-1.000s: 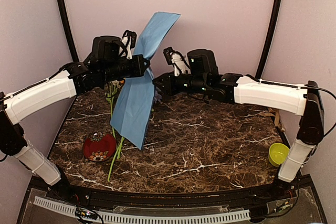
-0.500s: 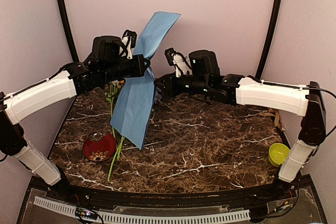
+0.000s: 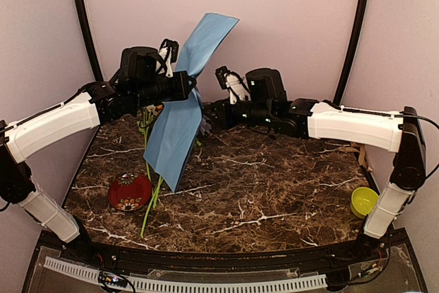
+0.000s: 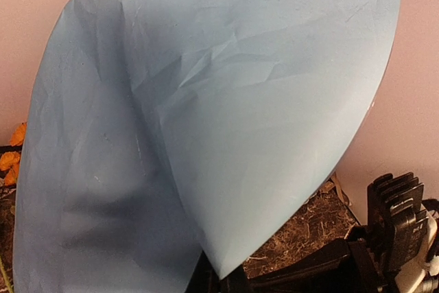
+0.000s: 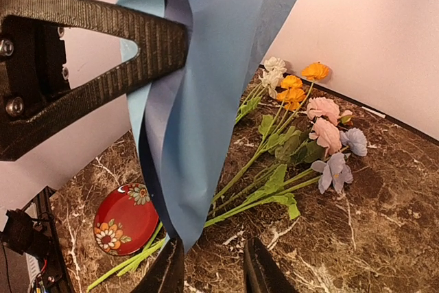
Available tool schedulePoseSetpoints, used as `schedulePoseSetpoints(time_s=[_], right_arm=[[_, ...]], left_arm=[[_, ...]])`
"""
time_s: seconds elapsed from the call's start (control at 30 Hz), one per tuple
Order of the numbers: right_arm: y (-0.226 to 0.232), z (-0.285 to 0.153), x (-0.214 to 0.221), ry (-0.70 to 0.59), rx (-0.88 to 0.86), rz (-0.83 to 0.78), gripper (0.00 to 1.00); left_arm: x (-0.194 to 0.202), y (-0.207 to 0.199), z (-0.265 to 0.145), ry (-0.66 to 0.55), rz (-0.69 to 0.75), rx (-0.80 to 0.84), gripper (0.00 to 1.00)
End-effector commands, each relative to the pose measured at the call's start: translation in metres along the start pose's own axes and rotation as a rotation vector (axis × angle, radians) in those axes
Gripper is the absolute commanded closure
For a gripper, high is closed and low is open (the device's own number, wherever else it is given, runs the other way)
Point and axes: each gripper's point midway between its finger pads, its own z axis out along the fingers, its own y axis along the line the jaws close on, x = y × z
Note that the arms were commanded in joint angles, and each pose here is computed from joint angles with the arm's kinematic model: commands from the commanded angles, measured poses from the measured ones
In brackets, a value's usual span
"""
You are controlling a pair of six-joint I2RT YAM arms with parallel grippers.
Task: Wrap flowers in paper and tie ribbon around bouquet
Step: Pass from the left arm to the right
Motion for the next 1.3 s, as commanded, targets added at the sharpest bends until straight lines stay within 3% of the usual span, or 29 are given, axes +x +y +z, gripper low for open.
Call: schedulePoseSetpoints(time_s=[0.0,0.73,0.77,0.8,0.83,0.9,1.0,1.17,1.27], right_arm=[[-0.002,0.002,0.007,0.011,0.012,-0.002,0.7],[-0.001,0.027,-0.017,-0.042,0.025,0.016,0.69],[0.0,0.027,-0.018,-0.044,0.019,0.016,0.74],[0.0,0.027,-0.019,-0.043,0.016,0.017,0.91],[0.0,0.027,-0.019,-0.042,0.018,0.019,1.0],[-0.004,0.021,-0.023,-0.046,0.027,0.029,1.0],[-0.008,0.004,-0.034,-0.072,0.03,0.047,1.0],[-0.011,-0.013,-0.043,-0.097,0.0,0.085,1.0],[-0.018,-0.019,-0.043,-0.092,0.008,0.099,1.0]], left_arm=[[-0.006,-0.002,-0.004,-0.03,0.012,0.005,1.0],[0.019,-0.017,0.008,0.013,-0.036,0.061,1.0],[0.019,-0.017,0.008,0.012,-0.036,0.064,1.0],[0.019,-0.017,0.008,0.012,-0.032,0.067,1.0],[0.018,-0.018,0.007,0.01,-0.024,0.07,1.0],[0.015,-0.018,0.005,0.005,-0.005,0.07,1.0],[0.017,-0.012,0.007,0.016,0.037,0.034,0.76],[0.041,-0.015,0.014,0.102,0.072,0.077,0.51],[0.053,-0.023,0.012,0.139,0.106,0.143,0.43]])
